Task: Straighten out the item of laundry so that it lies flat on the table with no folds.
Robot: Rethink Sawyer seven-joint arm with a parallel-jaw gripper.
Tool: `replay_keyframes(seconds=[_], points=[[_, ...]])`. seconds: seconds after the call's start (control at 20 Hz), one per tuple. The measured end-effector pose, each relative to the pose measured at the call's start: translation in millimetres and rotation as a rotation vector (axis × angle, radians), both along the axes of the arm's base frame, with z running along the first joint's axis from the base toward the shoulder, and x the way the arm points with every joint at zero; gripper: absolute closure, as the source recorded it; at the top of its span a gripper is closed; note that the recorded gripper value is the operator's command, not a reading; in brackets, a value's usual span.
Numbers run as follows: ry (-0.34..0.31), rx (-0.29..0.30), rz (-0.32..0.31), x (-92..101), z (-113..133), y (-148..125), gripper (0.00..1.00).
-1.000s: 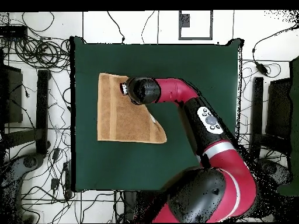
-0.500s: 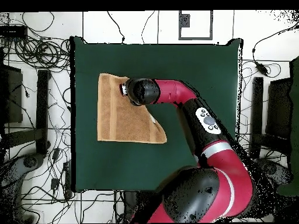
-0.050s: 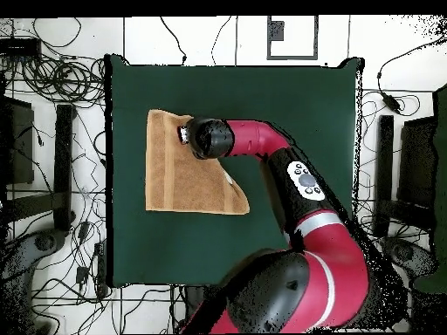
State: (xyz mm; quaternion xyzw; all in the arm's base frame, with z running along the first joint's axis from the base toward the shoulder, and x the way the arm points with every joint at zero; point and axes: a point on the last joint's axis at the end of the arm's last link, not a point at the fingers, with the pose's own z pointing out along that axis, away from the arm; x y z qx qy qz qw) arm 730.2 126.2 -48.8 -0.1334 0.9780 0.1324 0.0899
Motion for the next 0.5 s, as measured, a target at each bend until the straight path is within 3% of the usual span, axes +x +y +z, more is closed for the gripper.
replay_keyframes(seconds=[0.25, 0.5], points=[[-0.031, -0.045, 0.015, -2.5, -1.3, 6.4, 0.0], [-0.036, -0.042, 0.004, -1.7, -1.8, 5.5, 0.0]])
